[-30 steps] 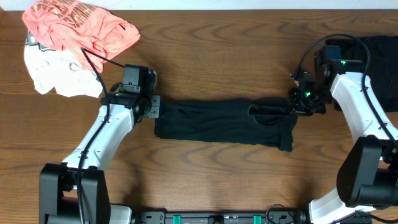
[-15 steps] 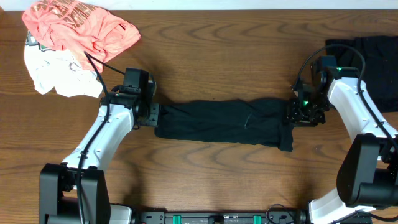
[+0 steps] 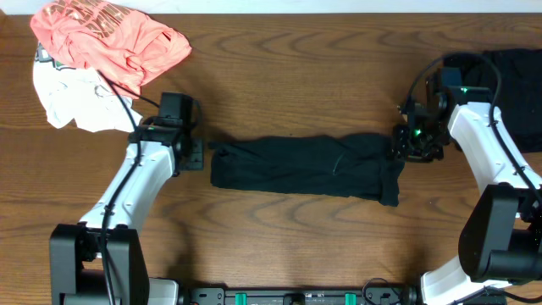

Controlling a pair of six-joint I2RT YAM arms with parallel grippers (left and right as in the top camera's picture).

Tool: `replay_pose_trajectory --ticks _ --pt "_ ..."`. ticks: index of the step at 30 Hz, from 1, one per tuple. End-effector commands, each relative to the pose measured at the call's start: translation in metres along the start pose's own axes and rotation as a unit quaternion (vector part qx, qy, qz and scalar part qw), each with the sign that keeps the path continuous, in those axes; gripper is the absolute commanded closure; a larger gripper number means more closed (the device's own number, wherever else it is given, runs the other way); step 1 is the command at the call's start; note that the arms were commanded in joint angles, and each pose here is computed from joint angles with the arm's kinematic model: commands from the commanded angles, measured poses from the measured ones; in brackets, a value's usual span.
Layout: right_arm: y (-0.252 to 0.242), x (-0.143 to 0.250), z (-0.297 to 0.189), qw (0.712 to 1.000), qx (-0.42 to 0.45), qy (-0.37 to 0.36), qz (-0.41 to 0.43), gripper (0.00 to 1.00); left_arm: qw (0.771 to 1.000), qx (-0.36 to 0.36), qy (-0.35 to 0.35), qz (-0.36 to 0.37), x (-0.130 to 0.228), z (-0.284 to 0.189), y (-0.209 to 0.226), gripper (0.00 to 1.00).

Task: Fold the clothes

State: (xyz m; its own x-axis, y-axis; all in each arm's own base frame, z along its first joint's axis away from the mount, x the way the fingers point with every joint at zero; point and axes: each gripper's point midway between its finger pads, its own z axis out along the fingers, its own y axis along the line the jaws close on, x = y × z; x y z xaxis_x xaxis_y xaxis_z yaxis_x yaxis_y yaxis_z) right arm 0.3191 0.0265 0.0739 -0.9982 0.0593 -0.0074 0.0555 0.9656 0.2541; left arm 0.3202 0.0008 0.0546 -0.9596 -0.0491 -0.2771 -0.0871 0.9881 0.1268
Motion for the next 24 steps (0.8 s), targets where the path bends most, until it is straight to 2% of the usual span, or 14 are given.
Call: replay_pose_trajectory --ticks 1,4,11,20,24 --pt "0.018 -0.016 -0.016 0.998 -0.048 -0.038 -0.015 0.71 0.999 -0.005 -0.013 -0.039 -0.004 -0.002 0.008 0.41" --pt "0.03 -0.023 -0.016 0.996 -0.061 -0.051 -0.031 0.77 0.998 0.026 -0.037 -0.042 -0.017 -0.003 -0.003 0.41" --pt "0.06 -0.031 -0.009 0.994 -0.059 -0.068 -0.068 0.98 0.975 0.186 -0.117 -0.035 -0.058 -0.03 -0.055 0.41" --pt "0.092 -0.027 0.017 0.992 -0.055 -0.055 -0.102 0.99 0.929 0.316 -0.192 -0.008 -0.083 -0.085 -0.092 0.42" --pt "0.097 -0.024 0.026 0.992 -0.055 -0.045 -0.105 0.99 0.931 0.322 -0.173 0.003 -0.074 -0.08 -0.101 0.44"
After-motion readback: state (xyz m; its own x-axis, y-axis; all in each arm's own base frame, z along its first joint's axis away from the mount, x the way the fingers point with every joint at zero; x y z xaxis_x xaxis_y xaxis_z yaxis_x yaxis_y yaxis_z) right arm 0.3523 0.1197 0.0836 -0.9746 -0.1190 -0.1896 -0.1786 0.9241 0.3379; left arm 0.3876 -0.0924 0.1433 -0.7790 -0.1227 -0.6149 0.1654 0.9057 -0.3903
